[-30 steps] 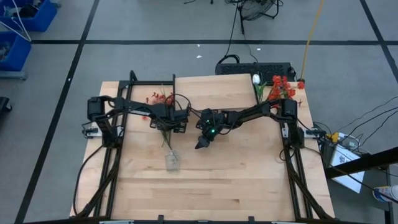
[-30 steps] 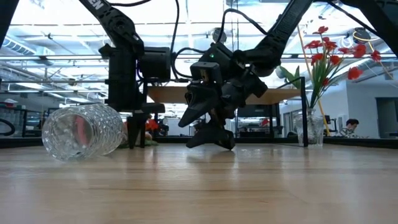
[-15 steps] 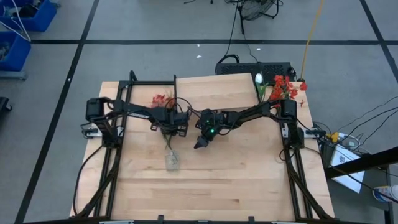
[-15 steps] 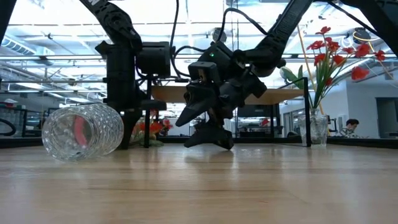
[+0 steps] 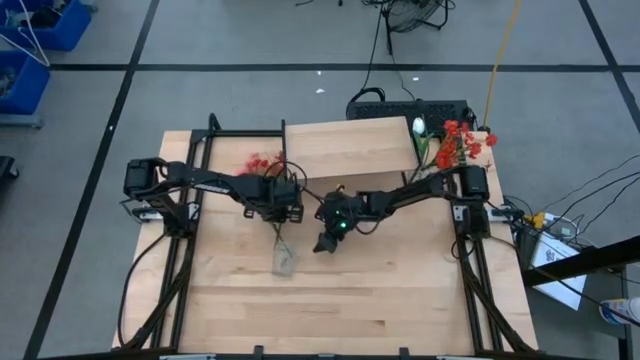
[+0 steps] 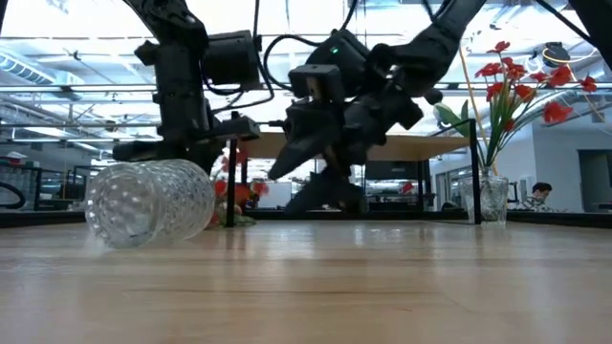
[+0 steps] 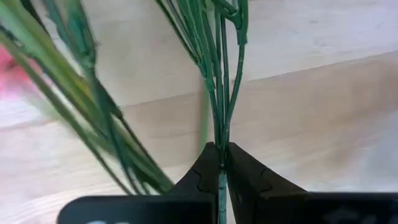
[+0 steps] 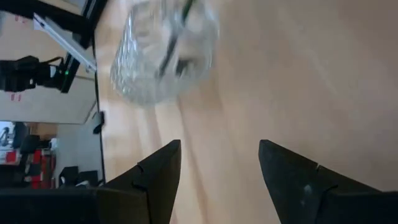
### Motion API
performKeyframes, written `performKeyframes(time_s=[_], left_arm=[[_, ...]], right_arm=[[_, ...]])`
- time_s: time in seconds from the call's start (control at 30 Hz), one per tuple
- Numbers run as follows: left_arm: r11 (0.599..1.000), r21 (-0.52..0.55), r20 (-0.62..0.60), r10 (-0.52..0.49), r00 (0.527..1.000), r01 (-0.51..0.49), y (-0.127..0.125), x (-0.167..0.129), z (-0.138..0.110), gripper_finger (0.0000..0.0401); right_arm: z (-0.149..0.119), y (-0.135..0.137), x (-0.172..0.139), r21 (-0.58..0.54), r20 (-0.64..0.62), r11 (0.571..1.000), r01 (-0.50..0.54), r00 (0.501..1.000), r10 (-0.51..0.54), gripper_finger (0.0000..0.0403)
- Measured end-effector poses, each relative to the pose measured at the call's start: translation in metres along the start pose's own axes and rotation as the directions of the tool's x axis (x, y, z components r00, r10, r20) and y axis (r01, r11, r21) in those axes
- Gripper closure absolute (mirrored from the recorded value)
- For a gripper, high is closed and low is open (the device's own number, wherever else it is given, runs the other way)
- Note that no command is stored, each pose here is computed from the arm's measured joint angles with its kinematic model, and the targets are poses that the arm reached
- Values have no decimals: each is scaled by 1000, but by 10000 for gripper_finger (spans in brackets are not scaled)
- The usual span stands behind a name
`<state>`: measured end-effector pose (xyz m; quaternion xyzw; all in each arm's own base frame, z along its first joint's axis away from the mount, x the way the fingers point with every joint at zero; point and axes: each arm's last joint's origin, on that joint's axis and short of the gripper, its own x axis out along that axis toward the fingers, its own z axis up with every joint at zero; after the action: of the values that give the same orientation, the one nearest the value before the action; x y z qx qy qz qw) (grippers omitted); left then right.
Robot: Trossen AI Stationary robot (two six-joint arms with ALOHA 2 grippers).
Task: Pick and place flowers into a vace then onto a shelf
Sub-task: Put the pink flowers into the left transparent vase
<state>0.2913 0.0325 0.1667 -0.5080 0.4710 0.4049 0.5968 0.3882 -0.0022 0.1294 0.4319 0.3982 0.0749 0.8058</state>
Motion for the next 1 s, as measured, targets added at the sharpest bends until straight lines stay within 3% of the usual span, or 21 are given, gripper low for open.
performKeyframes(time_s=[0.27,0.53,0.7,0.83,1.0], left_arm=[[999,-15,76,-50,996,51,-6,0,4,378],[996,-19,73,-81,994,83,-10,0,1,391],[988,9,22,-156,988,156,-18,-1,-8,381],[996,39,16,-75,997,75,-15,4,-23,380],[993,72,-34,-87,996,90,-17,3,-36,391]], right_arm=[[-36,-1,8,-3,2,995,100,995,-100,195],[-56,-1,11,47,43,999,4,999,-6,195],[-57,-1,9,59,94,996,-62,994,56,195],[-56,-2,9,53,115,997,-57,992,51,195],[-56,-2,9,43,121,998,-51,992,46,195]])
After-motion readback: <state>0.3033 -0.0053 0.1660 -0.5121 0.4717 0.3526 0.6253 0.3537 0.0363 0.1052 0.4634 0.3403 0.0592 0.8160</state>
